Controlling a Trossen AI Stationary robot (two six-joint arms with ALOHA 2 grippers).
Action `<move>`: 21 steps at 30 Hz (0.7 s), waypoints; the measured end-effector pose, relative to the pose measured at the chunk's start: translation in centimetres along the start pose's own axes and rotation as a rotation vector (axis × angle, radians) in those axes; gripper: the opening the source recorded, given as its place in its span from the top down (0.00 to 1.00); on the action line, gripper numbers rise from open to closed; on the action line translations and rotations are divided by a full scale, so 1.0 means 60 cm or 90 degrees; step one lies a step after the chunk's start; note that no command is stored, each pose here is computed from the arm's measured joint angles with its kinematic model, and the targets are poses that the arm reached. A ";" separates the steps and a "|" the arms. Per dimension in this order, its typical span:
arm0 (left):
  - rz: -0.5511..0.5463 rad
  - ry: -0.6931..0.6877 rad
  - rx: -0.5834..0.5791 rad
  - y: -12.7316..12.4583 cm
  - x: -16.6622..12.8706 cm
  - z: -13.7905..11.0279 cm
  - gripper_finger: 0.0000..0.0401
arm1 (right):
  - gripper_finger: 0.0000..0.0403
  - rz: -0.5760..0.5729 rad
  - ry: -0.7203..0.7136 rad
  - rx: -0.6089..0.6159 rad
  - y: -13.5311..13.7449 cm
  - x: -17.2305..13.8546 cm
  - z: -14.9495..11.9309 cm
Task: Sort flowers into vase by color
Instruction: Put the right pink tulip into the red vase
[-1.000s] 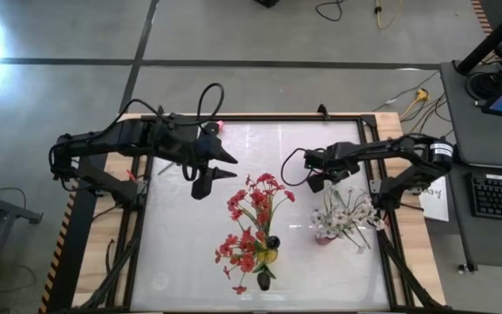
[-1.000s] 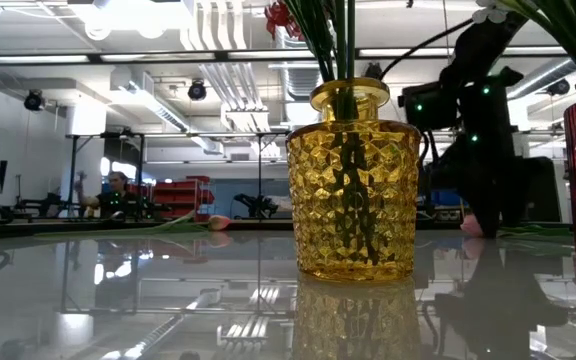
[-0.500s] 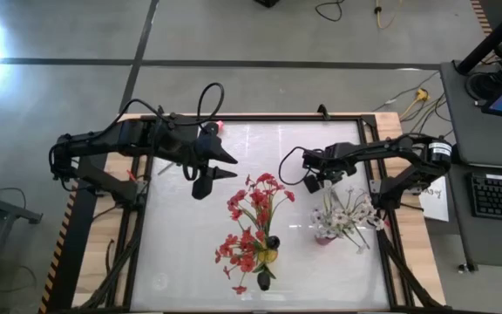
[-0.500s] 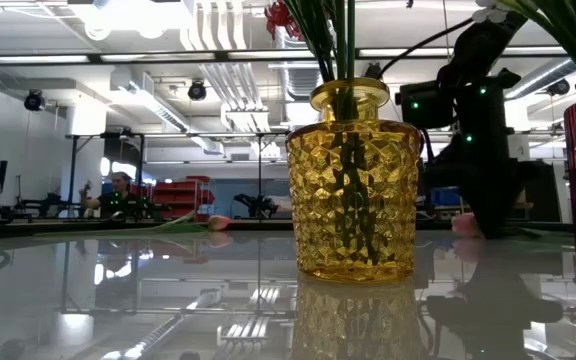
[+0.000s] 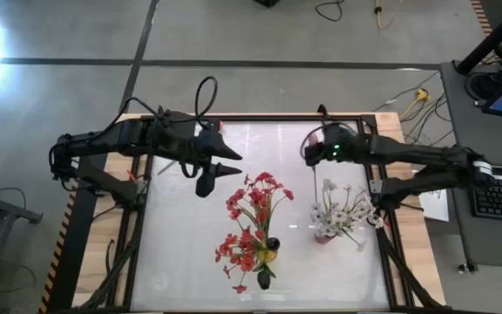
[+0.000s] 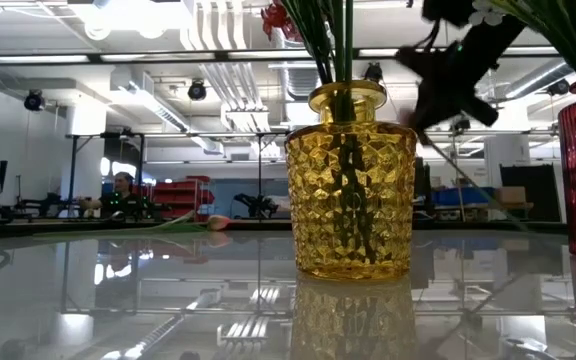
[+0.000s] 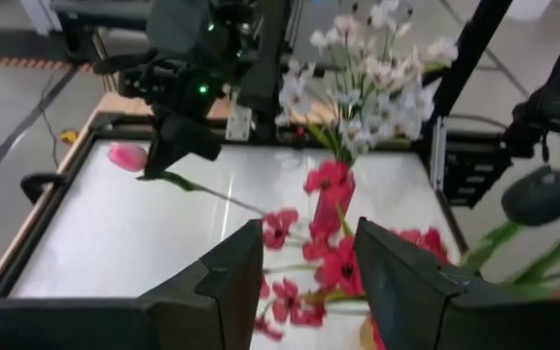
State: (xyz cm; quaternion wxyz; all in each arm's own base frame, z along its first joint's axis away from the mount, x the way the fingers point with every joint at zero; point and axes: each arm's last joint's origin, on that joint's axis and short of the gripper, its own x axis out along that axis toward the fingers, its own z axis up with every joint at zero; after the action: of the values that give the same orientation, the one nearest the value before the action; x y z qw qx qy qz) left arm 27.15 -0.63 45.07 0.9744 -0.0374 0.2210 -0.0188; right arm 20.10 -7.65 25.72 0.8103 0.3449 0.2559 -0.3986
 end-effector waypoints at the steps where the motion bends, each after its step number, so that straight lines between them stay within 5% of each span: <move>1: -0.001 -0.008 0.000 0.000 0.000 0.002 0.62 | 0.97 0.021 -0.021 -0.006 0.000 -0.012 0.005; 7: -0.004 -0.049 -0.002 -0.001 0.002 0.013 0.62 | 0.97 0.207 -0.171 -0.036 0.011 -0.087 0.039; 13: -0.006 -0.067 -0.019 -0.001 0.017 0.018 0.62 | 0.97 0.433 -0.220 -0.082 0.021 -0.148 0.055; 21: -0.007 -0.062 -0.079 0.001 0.050 0.016 0.62 | 0.97 0.565 -0.288 -0.185 0.035 -0.259 0.101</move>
State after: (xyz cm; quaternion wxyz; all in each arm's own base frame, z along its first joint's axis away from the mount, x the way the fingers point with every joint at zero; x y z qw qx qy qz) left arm 30.29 -0.67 44.64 0.9796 -0.0999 0.1742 -0.0089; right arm 14.08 -4.04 41.01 0.9759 0.2097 -0.0437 -0.0415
